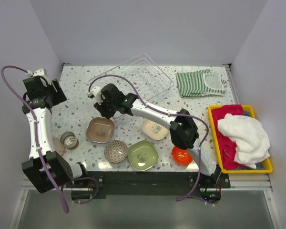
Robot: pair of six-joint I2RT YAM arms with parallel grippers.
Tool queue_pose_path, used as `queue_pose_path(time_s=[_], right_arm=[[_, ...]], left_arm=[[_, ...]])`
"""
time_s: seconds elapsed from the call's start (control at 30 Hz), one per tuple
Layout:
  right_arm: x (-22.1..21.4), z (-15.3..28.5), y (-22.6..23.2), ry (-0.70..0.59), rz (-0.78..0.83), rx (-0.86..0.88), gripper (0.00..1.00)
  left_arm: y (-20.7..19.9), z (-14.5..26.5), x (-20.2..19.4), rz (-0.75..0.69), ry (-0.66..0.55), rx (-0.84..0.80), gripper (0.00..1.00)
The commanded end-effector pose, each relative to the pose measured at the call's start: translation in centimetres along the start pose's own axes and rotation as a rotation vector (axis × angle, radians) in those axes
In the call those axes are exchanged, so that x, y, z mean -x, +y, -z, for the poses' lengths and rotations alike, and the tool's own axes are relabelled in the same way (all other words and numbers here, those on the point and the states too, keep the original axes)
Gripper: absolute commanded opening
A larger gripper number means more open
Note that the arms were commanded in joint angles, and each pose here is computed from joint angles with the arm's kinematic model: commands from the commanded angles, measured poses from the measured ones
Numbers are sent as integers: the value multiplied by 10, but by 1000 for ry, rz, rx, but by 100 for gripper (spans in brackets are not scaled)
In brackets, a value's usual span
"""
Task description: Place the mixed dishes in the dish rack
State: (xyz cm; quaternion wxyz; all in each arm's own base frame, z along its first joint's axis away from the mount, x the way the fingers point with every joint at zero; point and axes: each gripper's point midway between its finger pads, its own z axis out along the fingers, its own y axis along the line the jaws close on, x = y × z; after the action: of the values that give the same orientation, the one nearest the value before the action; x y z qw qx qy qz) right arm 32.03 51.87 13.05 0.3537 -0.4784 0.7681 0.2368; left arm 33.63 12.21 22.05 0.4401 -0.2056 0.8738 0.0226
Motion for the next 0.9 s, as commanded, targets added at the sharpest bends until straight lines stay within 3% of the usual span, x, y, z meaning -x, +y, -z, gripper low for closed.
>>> queue_pose_path(time_s=[0.0, 0.17, 0.3, 0.53, 0.87], right_arm=[[15, 23, -9, -27, 25, -45, 30], [29, 34, -10, -64, 24, -57, 33], [15, 27, -17, -19, 58, -85, 24], [-14, 34, -7, 54, 58, -37, 0], [-19, 76, 18, 66, 99, 96, 0]], left_arm=[[-11, 5, 7, -4, -25, -57, 70], [-17, 2, 8, -2, -22, -91, 69], [-19, 0, 6, -8, -15, -102, 69], [-18, 1, 6, -24, -15, -105, 68], [-22, -2, 0, -37, -7, -133, 68]])
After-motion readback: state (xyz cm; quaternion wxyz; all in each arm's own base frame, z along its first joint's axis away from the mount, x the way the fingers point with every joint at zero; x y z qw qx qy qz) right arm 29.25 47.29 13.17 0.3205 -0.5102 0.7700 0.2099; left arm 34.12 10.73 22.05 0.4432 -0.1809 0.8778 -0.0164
